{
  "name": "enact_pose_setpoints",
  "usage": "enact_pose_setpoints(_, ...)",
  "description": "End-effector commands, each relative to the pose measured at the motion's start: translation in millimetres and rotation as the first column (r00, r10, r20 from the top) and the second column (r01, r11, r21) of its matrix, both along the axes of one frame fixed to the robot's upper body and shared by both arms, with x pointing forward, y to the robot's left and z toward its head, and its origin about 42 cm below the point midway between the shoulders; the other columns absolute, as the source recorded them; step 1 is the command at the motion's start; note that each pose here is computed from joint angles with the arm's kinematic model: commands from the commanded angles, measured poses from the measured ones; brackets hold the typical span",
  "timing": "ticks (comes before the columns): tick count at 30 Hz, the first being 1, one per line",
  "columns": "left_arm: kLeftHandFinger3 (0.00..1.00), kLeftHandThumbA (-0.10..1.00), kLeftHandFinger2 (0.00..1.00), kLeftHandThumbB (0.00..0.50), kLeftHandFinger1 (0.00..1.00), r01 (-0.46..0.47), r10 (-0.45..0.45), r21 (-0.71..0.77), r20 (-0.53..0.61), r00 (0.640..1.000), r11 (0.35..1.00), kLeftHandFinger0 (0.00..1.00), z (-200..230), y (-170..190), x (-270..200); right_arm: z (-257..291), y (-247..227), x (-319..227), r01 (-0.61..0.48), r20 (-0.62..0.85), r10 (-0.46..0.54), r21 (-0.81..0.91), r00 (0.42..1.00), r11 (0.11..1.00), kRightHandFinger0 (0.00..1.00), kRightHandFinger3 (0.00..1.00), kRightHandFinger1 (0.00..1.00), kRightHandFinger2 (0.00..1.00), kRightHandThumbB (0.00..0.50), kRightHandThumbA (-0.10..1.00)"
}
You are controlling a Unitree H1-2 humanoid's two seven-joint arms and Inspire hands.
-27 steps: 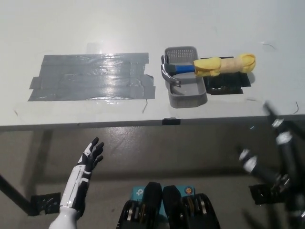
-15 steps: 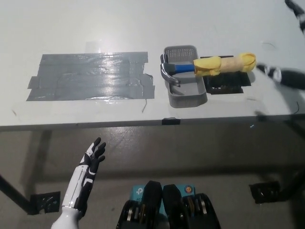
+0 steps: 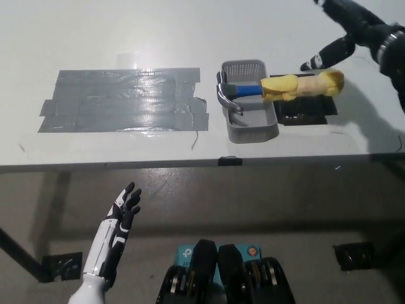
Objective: The robot picks the hammer placed on top of the gray container with right hand and places it on the grey area of the desk
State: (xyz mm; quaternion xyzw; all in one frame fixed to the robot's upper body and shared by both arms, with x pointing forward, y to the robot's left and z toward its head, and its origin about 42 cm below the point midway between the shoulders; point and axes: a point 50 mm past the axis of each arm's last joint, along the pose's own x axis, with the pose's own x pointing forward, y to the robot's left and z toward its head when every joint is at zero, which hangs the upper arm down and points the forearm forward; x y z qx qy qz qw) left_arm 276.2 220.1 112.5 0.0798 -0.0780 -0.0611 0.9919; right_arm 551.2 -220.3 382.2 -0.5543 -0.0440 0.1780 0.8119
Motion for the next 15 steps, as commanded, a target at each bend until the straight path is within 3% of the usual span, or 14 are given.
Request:
enact_pose_setpoints(1, 1.00, 0.95, 1.00, 0.139, 1.00, 0.021, -0.021, 0.003, 0.079, 0.997, 1.000, 1.00, 15, -3, 5, 41, 10, 13, -0.010, -0.006, 0.009, -0.154, 1.000, 0.988, 1.00, 1.00, 1.00, 1.00, 0.411, 1.00)
enact_pose_setpoints(3, 1.00, 0.95, 1.00, 0.134, 1.00, 0.017, -0.017, 0.002, 0.082, 0.996, 1.000, 1.00, 16, -3, 4, 33, 22, 19, 0.001, -0.053, -0.012, -0.202, 0.999, 0.979, 1.00, 1.00, 1.00, 1.00, 0.432, 1.00)
enact_pose_setpoints(7, 1.00, 0.96, 1.00, 0.135, 1.00, 0.018, -0.018, 0.006, 0.088, 0.996, 1.000, 1.00, 18, -3, 6, 21, 36, 26, -0.029, -0.095, 0.003, -0.272, 0.995, 0.962, 1.00, 1.00, 1.00, 1.00, 0.388, 1.00)
enact_pose_setpoints(9, 1.00, 0.96, 1.00, 0.136, 1.00, 0.015, -0.016, 0.013, 0.092, 0.996, 1.000, 1.00, 19, -2, 7, 18, 42, 28, -0.014, -0.097, -0.015, -0.295, 0.995, 0.955, 1.00, 1.00, 1.00, 1.00, 0.410, 1.00)
enact_pose_setpoints(15, 1.00, 0.96, 1.00, 0.147, 1.00, 0.008, -0.010, 0.021, 0.100, 0.995, 1.000, 1.00, 21, 0, 8, 14, 50, 32, -0.005, -0.104, -0.029, -0.311, 0.994, 0.950, 1.00, 1.00, 1.00, 1.00, 0.405, 1.00)
